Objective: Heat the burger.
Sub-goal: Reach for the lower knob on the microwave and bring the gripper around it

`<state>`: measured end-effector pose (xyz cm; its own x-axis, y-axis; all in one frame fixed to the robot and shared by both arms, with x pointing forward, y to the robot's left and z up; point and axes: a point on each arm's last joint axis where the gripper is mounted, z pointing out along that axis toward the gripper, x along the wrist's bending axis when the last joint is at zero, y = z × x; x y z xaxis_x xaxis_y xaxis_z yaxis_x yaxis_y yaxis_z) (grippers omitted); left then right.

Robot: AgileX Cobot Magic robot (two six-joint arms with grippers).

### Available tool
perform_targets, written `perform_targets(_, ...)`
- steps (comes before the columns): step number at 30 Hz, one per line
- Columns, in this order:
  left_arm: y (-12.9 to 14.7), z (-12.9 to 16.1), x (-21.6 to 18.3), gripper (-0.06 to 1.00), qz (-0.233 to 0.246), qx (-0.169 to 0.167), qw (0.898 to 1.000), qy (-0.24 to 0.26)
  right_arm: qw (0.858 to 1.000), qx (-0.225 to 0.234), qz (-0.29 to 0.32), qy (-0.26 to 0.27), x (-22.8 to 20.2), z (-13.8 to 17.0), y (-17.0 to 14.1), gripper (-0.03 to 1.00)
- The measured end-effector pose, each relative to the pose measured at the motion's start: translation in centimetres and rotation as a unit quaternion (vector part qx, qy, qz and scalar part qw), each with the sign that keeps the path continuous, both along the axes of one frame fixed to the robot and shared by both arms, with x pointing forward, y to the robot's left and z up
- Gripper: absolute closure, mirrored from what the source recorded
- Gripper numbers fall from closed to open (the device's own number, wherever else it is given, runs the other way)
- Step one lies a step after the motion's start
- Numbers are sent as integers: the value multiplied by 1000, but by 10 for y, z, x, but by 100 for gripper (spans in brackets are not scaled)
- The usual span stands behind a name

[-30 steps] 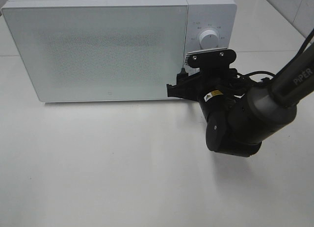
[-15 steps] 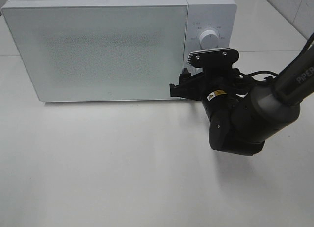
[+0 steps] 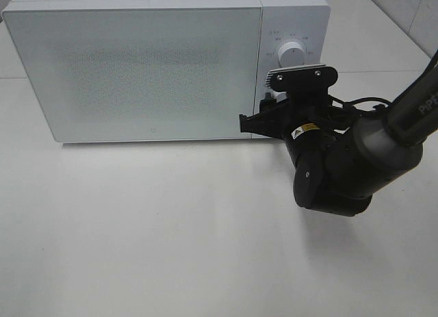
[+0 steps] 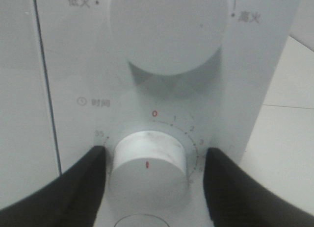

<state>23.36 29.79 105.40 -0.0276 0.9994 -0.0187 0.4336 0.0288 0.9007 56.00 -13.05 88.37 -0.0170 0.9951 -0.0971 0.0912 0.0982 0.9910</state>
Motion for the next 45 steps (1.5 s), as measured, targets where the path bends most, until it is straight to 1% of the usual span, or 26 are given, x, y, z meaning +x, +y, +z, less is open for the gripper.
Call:
perform_targets(1, 0, 0, 0, -5, 0, 0, 1000, 0, 1000, 0, 0, 0, 0, 0, 0, 38)
perform_targets(2, 0, 0, 0, -5, 0, 0, 1000, 0, 1000, 0, 0, 0, 0, 0, 0, 46)
perform_targets(3, 0, 0, 0, -5, 0, 0, 1000, 0, 1000, 0, 0, 0, 0, 0, 0, 46)
perform_targets(4, 0, 0, 0, -5, 0, 0, 1000, 0, 1000, -2, 5, 0, 0, 0, 1, 54)
perform_targets(22, 0, 0, 0, -5, 0, 0, 1000, 0, 1000, 0, 12, -1, -1, 0, 1, 54)
perform_targets(24, 0, 0, 0, -5, 0, 0, 1000, 0, 999, 48, 9, 0, -1, 0, 1, 54)
perform_targets(25, 0, 0, 0, -5, 0, 0, 1000, 0, 999, 48, 9, 0, -1, 0, 1, 54)
perform_targets(26, 0, 0, 0, -5, 0, 0, 1000, 0, 998, 68, 9, 0, -1, 0, 2, 54)
perform_targets(27, 0, 0, 0, -5, 0, 0, 1000, 0, 998, 68, 9, 0, -1, 0, 2, 54)
perform_targets(29, 0, 0, 0, -5, 0, 0, 1000, 0, 988, 155, 7, 2, -1, 0, 2, 54)
perform_targets(30, 0, 0, 0, -5, 0, 0, 1000, 0, 988, 155, 7, 2, -1, 0, 2, 54)
perform_targets(31, 0, 0, 0, -5, 0, 0, 1000, 0, 983, 182, 6, 3, -1, 0, 2, 54)
perform_targets(32, 0, 0, 0, -5, 0, 0, 1000, 0, 983, 182, 6, 3, -1, 0, 2, 54)
perform_targets(33, 0, 0, 0, -5, 0, 0, 1000, 0, 971, 239, 2, 5, -1, 0, 2, 54)
perform_targets(34, 0, 0, 0, -5, 0, 0, 1000, 0, 955, 296, -3, 6, -1, -1, 2, 54)
perform_targets(35, 0, 0, 0, -5, 0, 0, 1000, 0, 955, 296, -3, 6, -1, -1, 2, 54)
perform_targets(36, 0, 0, 0, -5, 0, 0, 1000, 0, 945, 327, -5, 8, -2, -1, 2, 54)
perform_targets(37, 0, 0, 0, -5, 0, 0, 1000, 0, 925, 380, -10, 10, -2, -1, 2, 54)
perform_targets(38, 0, 0, 0, -5, 0, 0, 1000, 0, 925, 380, -10, 10, -2, -1, 2, 54)
perform_targets(39, 0, 0, 0, -5, 0, 0, 1000, 0, 912, 410, -13, 11, -2, -1, 2, 54)
perform_targets(40, 0, 0, 0, -5, 0, 0, 1000, 0, 880, 474, -18, 13, -2, -1, 2, 54)
perform_targets(41, 0, 0, 0, -5, 0, 0, 1000, 0, 880, 474, -18, 13, -2, -1, 2, 54)
perform_targets(42, 0, 0, 0, -5, 0, 0, 1000, 0, 866, 500, -21, 14, -2, -1, 2, 54)
perform_targets(43, 0, 0, 0, -5, 0, 0, 1000, 0, 830, 557, -27, 15, -2, -1, 2, 54)
perform_targets(44, 0, 0, 0, -5, 0, 0, 1000, 0, 830, 557, -27, 15, -2, -1, 2, 54)
perform_targets(45, 0, 0, 0, -5, 0, 0, 1000, 0, 810, 585, -31, 16, -2, -1, 2, 54)
